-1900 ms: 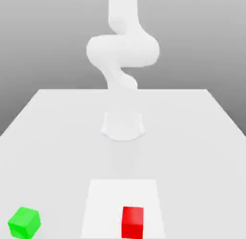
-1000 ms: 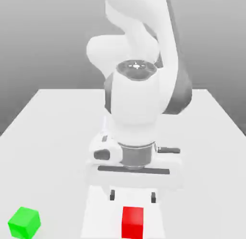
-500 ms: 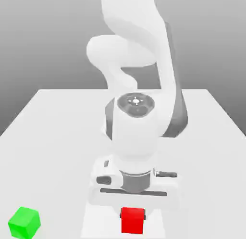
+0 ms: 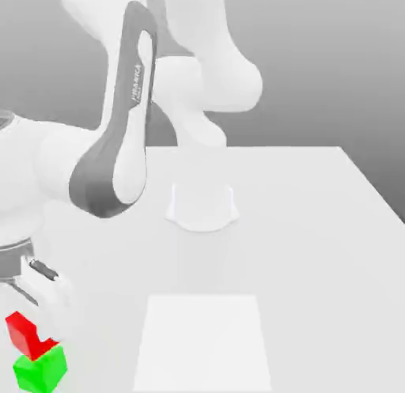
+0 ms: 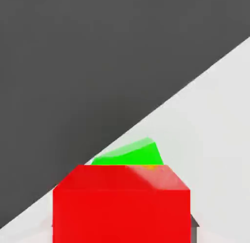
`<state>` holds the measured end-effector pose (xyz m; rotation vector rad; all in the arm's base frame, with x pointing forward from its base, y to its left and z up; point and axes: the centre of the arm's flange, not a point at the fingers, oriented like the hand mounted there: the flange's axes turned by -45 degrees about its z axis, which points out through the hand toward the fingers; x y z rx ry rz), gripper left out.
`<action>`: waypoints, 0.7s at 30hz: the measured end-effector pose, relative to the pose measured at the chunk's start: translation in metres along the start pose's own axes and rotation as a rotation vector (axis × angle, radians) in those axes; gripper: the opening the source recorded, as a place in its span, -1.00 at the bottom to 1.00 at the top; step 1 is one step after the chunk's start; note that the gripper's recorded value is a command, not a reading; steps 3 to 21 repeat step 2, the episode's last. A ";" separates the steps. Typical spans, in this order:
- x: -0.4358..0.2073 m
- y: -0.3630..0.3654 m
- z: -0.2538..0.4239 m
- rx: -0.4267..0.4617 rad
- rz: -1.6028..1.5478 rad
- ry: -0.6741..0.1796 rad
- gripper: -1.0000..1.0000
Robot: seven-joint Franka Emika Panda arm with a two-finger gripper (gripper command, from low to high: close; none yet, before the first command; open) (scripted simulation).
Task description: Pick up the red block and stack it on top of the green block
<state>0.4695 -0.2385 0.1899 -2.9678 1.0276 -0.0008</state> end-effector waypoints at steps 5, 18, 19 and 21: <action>0.000 0.000 0.000 0.000 0.000 0.000 1.00; 0.000 0.000 0.000 0.000 0.000 0.000 1.00; 0.000 0.000 0.000 0.000 0.000 0.000 1.00; 0.000 0.000 0.000 0.000 0.000 0.000 1.00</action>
